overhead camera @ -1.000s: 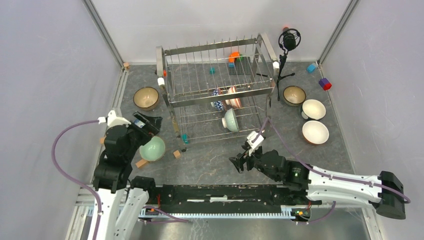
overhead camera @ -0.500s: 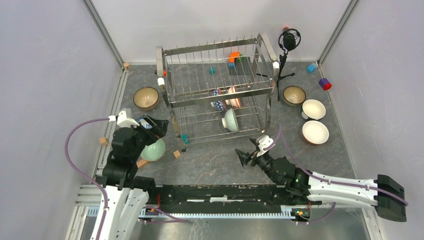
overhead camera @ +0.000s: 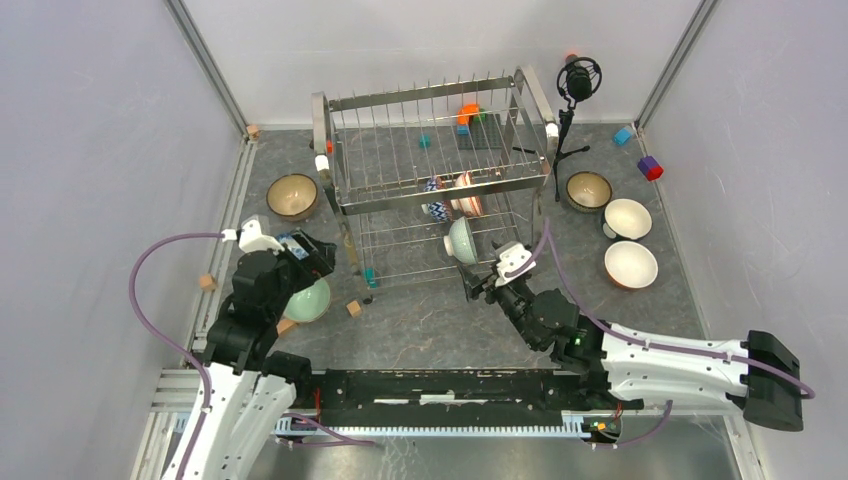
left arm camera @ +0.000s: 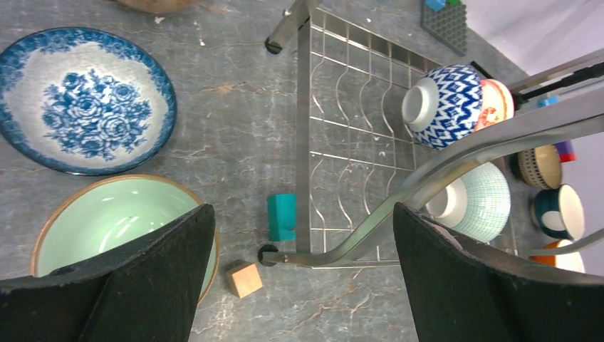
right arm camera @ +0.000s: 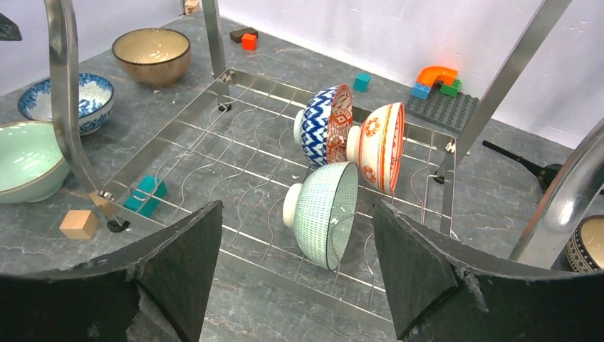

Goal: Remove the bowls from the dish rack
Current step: Pick up the bowl from the dish rack.

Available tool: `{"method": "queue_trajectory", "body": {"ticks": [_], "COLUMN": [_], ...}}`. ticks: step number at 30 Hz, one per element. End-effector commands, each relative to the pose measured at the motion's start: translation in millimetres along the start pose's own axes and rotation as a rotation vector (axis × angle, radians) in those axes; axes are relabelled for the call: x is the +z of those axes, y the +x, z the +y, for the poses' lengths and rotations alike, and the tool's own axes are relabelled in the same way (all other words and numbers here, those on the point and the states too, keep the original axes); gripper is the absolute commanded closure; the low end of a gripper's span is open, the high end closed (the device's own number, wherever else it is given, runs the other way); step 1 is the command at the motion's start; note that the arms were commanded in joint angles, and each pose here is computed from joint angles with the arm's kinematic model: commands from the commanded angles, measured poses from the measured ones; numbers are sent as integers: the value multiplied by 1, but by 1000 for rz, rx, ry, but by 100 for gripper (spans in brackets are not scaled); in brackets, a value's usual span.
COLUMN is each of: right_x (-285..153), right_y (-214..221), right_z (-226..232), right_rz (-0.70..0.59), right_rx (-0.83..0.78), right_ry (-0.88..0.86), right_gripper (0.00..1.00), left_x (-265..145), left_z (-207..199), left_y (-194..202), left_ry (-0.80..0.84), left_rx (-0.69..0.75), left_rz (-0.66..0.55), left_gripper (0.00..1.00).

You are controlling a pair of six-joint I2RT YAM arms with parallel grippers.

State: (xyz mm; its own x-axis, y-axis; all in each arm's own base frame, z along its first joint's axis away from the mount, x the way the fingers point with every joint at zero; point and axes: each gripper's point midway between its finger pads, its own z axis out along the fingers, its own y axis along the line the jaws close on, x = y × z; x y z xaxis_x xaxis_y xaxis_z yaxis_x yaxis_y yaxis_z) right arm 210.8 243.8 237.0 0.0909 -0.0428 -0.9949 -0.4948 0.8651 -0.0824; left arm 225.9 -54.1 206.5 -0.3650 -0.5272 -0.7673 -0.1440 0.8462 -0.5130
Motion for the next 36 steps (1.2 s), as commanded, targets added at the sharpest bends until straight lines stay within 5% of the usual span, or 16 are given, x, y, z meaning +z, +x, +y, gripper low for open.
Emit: {"method": "queue_trajectory", "body": {"ticks": [1,9,15,20,36], "right_x": [6,-1,-8,15,71], "right_y": [-12,-19,6,3,48], "right_z": [5,6,-25,-18,-31], "right_rz": [-4,-81,-13,54,147], "right_rx": [-15,18,62,55,266], "right_ry": [-20,-63,88,57,-68], "right_gripper": [18,19,18,18,28], "left_x": [-6,1,-7,-28,-32], "left_z": [5,-11,-4,-23,-19], "left_y": [-16,-8,-22,-30,-31], "left_ry": [-38,55,17,156,152], "left_rx": [67,65,123,77,51], "left_rz": [-72,-45,-97,-175,-192], "left_gripper": [1,2,1,0,0]}}
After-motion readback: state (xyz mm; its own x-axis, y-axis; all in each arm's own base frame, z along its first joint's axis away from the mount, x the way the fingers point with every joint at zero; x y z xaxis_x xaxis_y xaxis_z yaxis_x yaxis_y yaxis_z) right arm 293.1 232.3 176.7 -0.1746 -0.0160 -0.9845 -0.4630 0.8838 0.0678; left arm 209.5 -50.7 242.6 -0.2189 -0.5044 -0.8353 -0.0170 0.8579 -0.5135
